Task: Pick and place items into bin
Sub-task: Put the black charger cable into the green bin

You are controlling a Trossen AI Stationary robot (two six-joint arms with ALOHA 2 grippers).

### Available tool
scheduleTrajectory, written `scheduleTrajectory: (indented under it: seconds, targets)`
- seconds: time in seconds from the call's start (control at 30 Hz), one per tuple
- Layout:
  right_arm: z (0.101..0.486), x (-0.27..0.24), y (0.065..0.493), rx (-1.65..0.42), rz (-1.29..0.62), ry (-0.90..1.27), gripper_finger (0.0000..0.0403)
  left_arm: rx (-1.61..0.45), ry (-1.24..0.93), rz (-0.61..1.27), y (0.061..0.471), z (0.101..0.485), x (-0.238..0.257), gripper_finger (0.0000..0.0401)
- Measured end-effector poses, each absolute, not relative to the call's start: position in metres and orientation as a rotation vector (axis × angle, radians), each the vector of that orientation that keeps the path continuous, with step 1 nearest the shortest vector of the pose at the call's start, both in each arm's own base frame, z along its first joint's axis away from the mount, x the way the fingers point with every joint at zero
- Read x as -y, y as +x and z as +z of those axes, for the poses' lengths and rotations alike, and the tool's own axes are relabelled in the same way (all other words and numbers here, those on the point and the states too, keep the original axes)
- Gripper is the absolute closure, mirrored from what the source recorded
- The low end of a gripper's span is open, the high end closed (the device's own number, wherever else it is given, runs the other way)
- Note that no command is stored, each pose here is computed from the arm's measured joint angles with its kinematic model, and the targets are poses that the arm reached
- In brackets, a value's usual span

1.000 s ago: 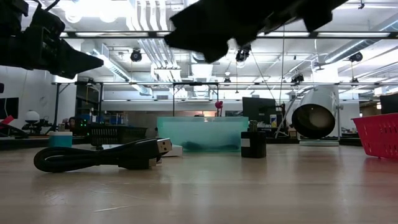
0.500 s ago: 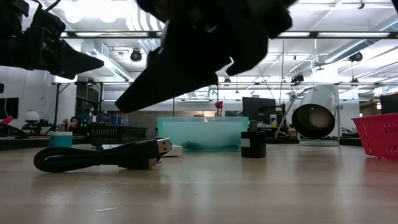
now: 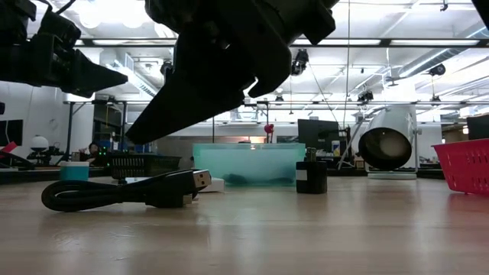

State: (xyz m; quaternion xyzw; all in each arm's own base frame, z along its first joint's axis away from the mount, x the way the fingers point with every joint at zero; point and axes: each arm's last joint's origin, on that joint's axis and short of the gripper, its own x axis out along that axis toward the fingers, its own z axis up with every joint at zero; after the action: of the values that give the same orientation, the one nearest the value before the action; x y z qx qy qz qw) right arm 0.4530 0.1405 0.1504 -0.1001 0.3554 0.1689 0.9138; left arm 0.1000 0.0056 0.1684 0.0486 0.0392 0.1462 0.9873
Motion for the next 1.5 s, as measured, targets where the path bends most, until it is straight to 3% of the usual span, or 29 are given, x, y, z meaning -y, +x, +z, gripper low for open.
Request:
scheduleTrajectory:
  seconds: [1.5]
  targets:
    - [0.143,-0.143,0.459,-0.711,0.342,-0.182,0.0183,-0.08,0.097,0.293,0.1,0.168,-0.006,0.0391]
